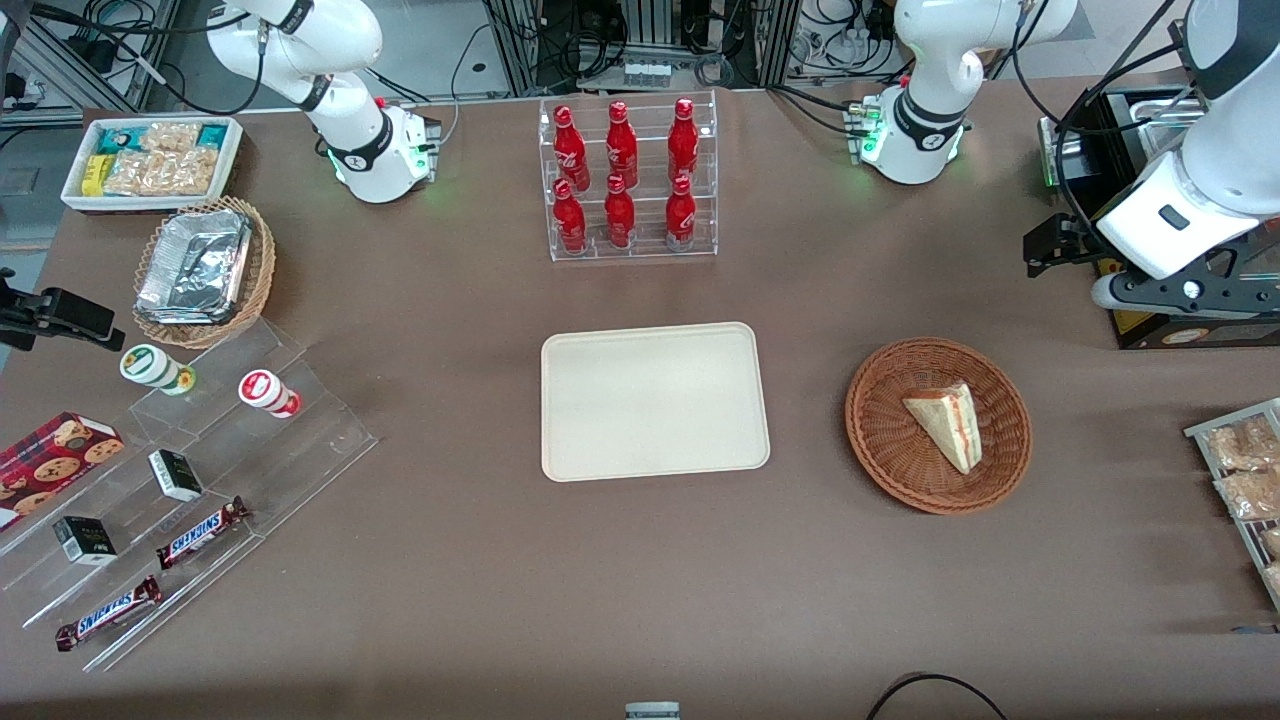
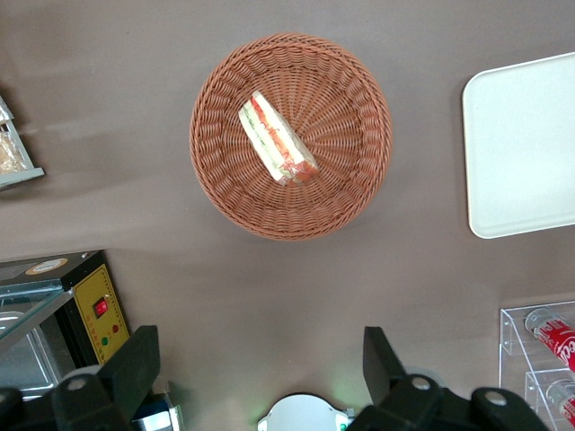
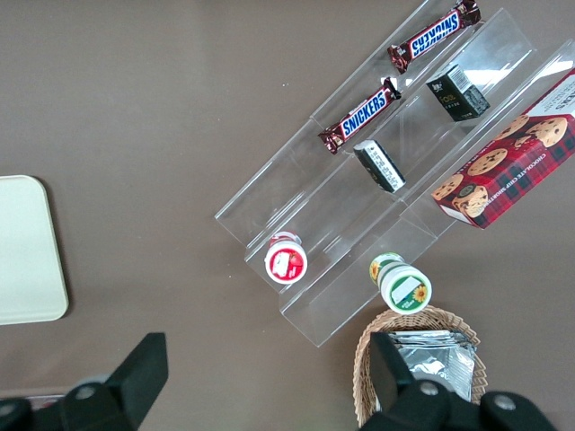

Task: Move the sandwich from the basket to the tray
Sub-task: 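Move the left gripper over the wicker basket toward the wrapped sandwich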

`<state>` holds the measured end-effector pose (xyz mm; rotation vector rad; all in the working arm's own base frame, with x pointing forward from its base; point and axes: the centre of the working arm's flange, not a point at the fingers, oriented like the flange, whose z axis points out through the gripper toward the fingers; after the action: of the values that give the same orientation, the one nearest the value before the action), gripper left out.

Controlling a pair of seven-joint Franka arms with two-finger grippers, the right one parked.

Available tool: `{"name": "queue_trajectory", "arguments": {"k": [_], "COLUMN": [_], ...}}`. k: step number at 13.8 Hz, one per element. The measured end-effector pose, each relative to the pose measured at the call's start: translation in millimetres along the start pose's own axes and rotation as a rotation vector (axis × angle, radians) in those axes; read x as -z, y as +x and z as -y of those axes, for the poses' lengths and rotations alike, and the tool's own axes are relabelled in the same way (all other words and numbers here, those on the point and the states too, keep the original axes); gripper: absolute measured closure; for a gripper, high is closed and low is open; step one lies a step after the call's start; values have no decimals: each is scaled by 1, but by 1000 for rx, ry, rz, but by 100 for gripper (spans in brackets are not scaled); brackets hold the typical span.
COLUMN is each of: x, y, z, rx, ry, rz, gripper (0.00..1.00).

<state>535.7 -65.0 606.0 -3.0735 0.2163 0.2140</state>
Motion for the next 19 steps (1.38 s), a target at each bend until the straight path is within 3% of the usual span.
{"name": "queue_trajectory", "arguments": {"k": [3, 5, 10, 19], "x": [-1, -11, -93, -232], "y": [1, 7, 39, 41], "z": [0, 0, -5, -7], "rx": [0, -3, -15, -17], "ry": [0, -2, -9, -16], "rz": [1, 21, 29, -105], "gripper": [0, 0, 0, 0]}}
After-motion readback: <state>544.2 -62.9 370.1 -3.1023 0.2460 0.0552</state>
